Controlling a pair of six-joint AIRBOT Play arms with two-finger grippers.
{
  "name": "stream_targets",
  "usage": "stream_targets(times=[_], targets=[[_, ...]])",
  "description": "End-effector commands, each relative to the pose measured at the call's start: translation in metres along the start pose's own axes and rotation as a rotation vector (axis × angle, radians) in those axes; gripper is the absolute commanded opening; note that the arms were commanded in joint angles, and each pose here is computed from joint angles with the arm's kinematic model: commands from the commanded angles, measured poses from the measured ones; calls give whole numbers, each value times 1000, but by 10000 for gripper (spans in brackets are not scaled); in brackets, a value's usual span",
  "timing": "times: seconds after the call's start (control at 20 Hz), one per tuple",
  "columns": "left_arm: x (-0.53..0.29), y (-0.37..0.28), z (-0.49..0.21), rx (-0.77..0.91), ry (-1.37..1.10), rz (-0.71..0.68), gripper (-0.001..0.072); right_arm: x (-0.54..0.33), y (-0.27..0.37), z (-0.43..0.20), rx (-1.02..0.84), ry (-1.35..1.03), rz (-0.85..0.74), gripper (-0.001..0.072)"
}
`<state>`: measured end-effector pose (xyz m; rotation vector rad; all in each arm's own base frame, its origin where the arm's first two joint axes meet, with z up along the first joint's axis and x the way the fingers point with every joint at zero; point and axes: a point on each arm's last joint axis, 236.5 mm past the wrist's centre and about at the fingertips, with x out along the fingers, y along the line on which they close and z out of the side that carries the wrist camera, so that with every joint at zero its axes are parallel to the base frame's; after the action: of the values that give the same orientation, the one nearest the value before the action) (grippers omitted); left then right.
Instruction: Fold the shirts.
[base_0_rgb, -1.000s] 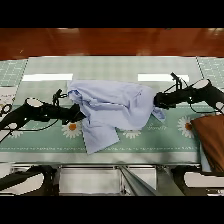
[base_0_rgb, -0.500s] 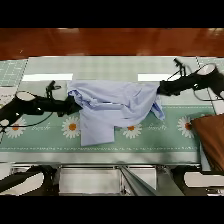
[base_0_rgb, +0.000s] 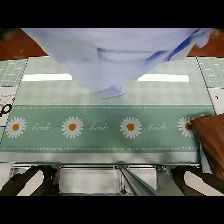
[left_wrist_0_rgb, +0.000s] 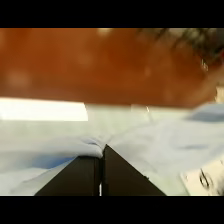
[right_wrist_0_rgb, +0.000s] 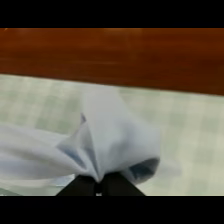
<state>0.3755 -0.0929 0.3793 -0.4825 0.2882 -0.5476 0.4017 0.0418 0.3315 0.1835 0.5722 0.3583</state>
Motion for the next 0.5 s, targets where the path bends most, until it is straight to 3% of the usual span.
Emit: stream_targets(times=[0.0,0.15,0.35,0.45], targets=[[-94,-104,87,264,-310,-22,22,-103,48,21,-133,-168,-79,23],[-156,-151,101,424,-457,64,22,-163,69,-7,-162,-185,-161,23],[-199,-165,80,579,-482,256,22,-206,81,-56,-121,-142,-229,24],[-199,-147,60,534,-398,321,22,-196,80,-90,-72,-57,-211,24]])
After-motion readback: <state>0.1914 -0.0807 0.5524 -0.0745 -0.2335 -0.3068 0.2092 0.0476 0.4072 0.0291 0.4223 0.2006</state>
